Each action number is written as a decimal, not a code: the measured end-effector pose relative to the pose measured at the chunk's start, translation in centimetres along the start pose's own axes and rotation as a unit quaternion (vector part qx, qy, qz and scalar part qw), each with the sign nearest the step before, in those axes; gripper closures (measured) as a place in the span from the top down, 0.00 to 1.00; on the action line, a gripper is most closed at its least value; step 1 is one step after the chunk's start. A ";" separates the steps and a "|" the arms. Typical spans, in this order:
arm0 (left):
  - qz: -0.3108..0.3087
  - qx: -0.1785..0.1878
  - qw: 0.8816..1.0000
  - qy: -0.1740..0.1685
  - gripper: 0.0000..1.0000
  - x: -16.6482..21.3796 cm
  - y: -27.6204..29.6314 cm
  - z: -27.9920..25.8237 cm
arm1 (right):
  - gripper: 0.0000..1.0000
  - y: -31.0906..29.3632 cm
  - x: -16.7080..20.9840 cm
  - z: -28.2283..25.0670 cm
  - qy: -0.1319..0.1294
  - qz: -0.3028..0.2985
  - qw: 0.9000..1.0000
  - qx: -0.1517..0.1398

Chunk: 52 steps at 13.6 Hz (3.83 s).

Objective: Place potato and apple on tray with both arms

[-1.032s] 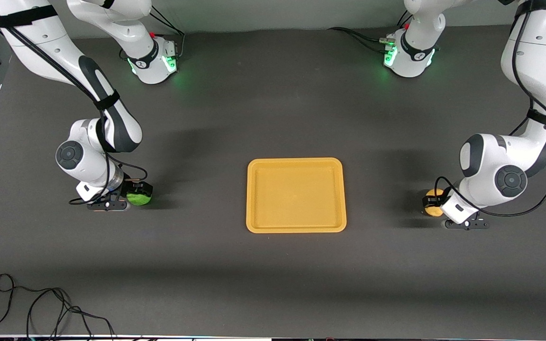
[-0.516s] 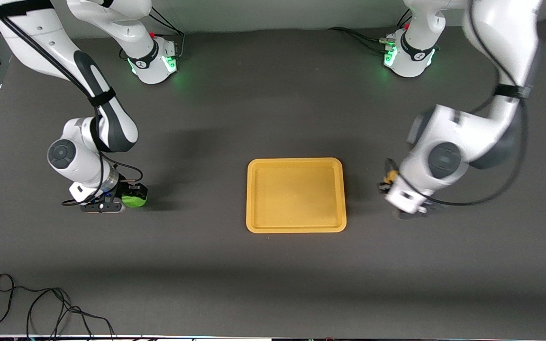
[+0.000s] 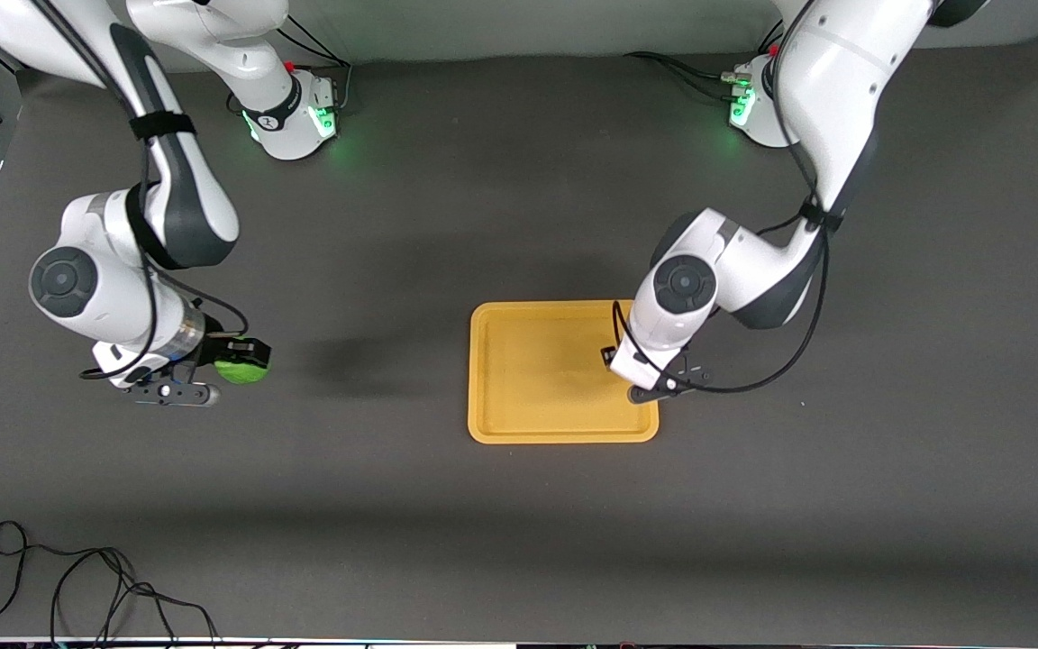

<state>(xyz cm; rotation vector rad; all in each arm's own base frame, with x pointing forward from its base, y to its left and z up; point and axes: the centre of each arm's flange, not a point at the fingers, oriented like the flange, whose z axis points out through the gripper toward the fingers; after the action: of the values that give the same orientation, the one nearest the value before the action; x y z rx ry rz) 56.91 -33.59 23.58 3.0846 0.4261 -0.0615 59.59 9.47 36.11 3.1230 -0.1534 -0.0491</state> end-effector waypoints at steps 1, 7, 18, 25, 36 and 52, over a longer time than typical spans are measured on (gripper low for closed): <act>-0.002 0.000 1.000 -0.002 0.62 0.2 -0.1 0.8 | 0.76 -1.9 0.0 -0.4 0.006 0.001 1.000 0.001; 0.005 -0.001 1.000 -0.005 0.62 -0.5 0.7 1.1 | 0.76 -12.4 0.4 -2.7 0.024 0.072 0.996 0.049; 0.027 0.021 0.999 0.004 1.00 4.2 -3.8 -5.1 | 0.75 -31.6 -3.7 2.1 0.025 0.090 0.994 0.051; 0.113 0.059 0.992 0.010 1.00 11.2 -22.3 -20.6 | 0.75 -40.5 -6.8 15.1 0.013 0.089 0.995 0.036; 0.135 0.037 0.990 0.033 1.00 8.1 -28.8 -31.4 | 1.00 -40.3 -5.7 13.2 0.045 0.085 0.995 0.031; 0.141 0.037 0.989 0.025 1.00 8.0 -29.2 -30.7 | 1.00 -6.2 1.2 -13.4 0.047 0.060 0.997 -0.017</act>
<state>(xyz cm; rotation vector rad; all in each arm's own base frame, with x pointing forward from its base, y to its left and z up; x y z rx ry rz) 57.77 -2.36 53.32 3.1887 -0.0152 0.0065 61.82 15.65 49.34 3.0665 -0.3332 0.0960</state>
